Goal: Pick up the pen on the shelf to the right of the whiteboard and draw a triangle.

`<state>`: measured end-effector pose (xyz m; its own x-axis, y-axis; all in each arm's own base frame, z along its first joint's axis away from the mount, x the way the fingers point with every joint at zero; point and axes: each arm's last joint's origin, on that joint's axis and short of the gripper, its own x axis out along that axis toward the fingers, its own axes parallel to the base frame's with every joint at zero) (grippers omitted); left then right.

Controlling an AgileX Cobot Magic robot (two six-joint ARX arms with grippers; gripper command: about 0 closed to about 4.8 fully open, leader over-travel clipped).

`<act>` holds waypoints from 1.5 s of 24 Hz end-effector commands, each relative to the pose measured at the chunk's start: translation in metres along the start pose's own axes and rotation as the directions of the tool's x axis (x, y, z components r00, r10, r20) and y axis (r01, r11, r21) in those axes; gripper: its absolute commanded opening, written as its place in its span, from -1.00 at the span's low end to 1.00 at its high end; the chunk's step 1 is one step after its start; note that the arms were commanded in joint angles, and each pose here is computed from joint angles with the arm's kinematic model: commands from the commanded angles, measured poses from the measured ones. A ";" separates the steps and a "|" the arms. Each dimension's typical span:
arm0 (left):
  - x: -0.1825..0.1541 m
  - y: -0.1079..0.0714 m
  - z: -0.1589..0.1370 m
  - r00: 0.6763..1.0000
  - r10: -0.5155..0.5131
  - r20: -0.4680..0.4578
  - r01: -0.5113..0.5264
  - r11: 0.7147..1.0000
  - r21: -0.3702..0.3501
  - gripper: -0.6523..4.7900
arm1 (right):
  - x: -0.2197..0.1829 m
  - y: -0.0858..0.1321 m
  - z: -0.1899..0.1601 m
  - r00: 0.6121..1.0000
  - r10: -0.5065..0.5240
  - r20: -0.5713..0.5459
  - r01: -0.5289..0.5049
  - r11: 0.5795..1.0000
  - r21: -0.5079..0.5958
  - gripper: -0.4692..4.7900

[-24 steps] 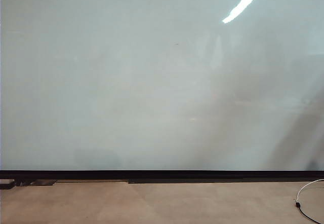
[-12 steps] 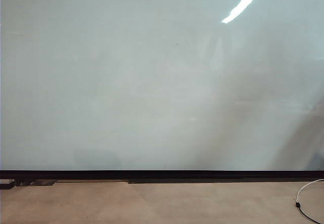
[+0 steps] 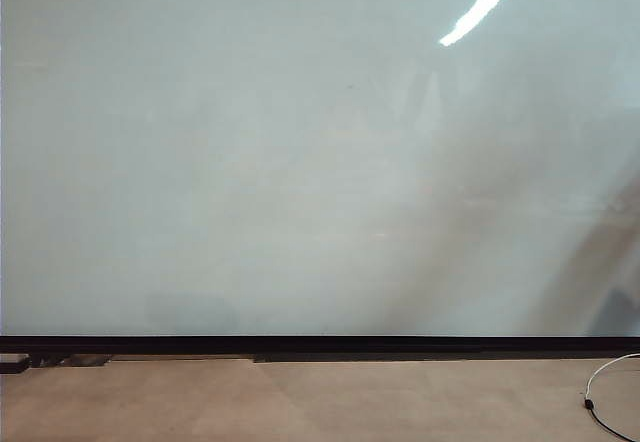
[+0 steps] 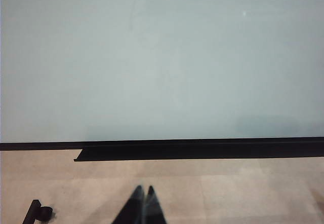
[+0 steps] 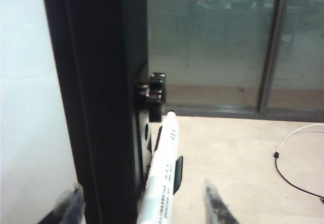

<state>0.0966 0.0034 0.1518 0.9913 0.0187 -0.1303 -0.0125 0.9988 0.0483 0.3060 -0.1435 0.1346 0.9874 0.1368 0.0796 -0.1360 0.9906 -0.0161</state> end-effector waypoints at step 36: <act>0.000 0.000 0.002 1.000 0.000 0.011 0.000 1.000 0.001 -0.78 | 0.006 -0.001 -0.005 1.000 -0.012 0.005 0.012 0.999 0.036 0.05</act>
<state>0.0966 0.0034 0.1518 0.9913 0.0187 -0.1303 -0.0125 0.9988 0.0483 0.3123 -0.1428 0.1248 0.9906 0.1224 0.0603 -0.1245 0.9917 0.0330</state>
